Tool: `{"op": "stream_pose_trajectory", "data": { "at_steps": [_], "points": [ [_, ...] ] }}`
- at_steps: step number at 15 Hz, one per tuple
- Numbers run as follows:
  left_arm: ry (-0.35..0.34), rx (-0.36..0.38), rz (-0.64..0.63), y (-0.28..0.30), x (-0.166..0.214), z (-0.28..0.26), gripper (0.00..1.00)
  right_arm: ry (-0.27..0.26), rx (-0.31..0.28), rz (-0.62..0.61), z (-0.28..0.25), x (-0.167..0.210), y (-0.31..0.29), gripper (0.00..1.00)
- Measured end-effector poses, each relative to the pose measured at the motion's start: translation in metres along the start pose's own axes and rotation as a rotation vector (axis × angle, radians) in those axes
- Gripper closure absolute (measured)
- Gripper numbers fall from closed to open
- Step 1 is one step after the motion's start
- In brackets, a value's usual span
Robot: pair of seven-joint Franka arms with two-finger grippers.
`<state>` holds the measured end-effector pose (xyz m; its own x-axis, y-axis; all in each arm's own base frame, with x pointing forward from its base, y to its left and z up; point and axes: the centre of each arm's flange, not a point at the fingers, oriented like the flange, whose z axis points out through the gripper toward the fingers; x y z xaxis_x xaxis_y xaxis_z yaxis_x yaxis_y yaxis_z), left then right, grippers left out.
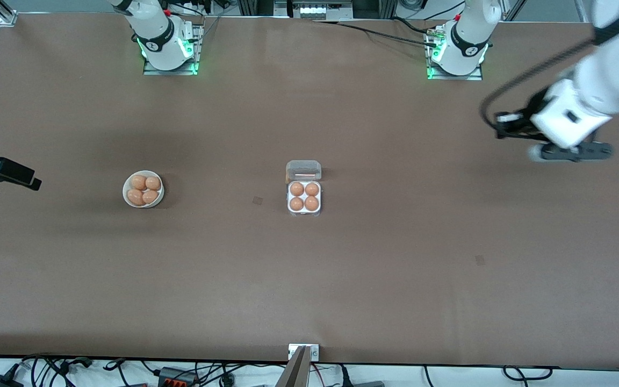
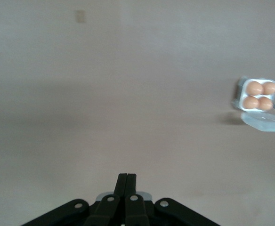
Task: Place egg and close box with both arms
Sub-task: 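Move the left gripper over the open clear lid of the box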
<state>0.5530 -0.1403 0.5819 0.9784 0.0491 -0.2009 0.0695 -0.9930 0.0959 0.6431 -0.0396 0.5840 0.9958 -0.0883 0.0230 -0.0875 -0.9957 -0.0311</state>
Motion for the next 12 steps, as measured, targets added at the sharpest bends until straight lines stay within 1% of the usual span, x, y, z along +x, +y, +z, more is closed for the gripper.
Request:
{"op": "stream_pose_trajectory", "data": {
  "at_steps": [2, 3, 5, 6, 10, 12],
  "points": [
    [-0.009, -0.013, 0.019, 0.041, -0.011, 0.008, 0.99, -0.003, -0.003, -0.004, -0.004, -0.003, -0.001, 0.00],
    [-0.026, -0.023, 0.037, 0.057, -0.014, 0.015, 0.99, -0.010, -0.007, -0.006, -0.007, -0.006, -0.001, 0.00],
    [-0.081, -0.052, 0.087, 0.092, -0.014, 0.042, 0.99, -0.021, -0.012, -0.007, -0.009, -0.015, -0.001, 0.00],
    [-0.090, -0.066, 0.103, 0.112, -0.012, 0.057, 0.99, -0.026, -0.018, -0.007, -0.008, -0.022, 0.000, 0.00],
    [-0.079, -0.095, 0.131, 0.186, -0.017, 0.103, 0.99, -0.042, -0.036, -0.013, -0.004, -0.058, 0.000, 0.00],
    [-0.083, -0.104, 0.105, 0.215, -0.021, 0.126, 0.99, -0.047, -0.035, -0.017, -0.005, -0.069, -0.001, 0.00]
  ]
}}
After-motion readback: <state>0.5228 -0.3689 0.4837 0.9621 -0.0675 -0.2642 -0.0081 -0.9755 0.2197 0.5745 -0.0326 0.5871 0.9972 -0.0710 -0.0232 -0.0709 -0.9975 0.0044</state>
